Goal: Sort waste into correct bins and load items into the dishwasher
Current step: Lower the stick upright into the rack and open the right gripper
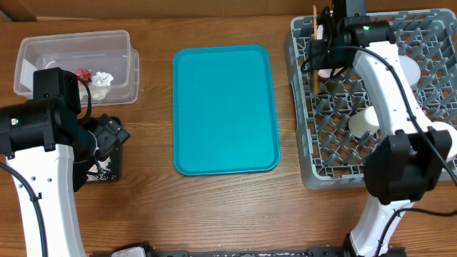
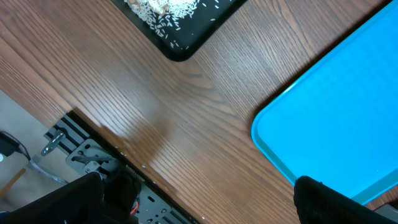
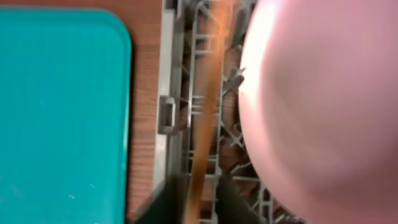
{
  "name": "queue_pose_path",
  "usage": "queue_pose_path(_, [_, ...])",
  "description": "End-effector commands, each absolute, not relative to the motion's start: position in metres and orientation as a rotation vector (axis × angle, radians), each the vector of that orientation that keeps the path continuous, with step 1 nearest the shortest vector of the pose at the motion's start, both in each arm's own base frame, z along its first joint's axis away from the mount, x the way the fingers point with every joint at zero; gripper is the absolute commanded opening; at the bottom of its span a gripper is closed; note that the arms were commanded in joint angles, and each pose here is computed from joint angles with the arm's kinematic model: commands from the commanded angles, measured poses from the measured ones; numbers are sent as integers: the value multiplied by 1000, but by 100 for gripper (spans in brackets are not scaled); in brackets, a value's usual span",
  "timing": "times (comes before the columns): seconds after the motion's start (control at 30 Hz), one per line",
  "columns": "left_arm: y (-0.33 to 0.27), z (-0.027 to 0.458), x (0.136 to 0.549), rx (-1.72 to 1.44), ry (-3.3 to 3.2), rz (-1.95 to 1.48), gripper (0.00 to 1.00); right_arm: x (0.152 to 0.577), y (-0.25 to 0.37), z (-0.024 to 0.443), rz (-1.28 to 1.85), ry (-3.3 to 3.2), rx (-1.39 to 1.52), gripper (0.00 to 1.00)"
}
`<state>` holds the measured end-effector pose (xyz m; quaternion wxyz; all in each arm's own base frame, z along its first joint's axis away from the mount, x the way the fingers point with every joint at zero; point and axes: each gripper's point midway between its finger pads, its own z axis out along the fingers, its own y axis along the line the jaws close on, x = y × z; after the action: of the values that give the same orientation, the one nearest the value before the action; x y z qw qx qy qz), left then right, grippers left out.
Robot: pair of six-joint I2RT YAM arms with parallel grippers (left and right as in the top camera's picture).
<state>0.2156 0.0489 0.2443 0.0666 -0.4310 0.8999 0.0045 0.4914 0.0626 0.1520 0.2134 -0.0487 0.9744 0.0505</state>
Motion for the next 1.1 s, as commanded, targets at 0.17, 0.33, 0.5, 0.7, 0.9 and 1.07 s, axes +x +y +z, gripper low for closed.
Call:
queue_pose_path(0.17, [52, 243, 215, -1309, 2710, 40, 100, 494, 67, 146, 166, 2717, -145, 100])
queue_pose_path(0.33, [52, 243, 215, -1309, 2710, 40, 100, 483, 72, 143, 222, 2761, -146, 100])
queue_pose_path(0.5, [52, 243, 215, -1309, 2710, 40, 100, 470, 78, 144, 306, 2815, -4, 100])
queue_pose_path(0.7, [52, 243, 215, -1309, 2710, 40, 100, 438, 86, 175, 390, 2848, 87, 100])
queue_pose_path(0.9, [52, 243, 215, -1309, 2710, 40, 100, 378, 97, 233, 432, 2854, 39, 100])
queue_pose_path(1.07, [52, 243, 215, -1309, 2710, 40, 100, 321, 110, 276, 432, 2832, -54, 100])
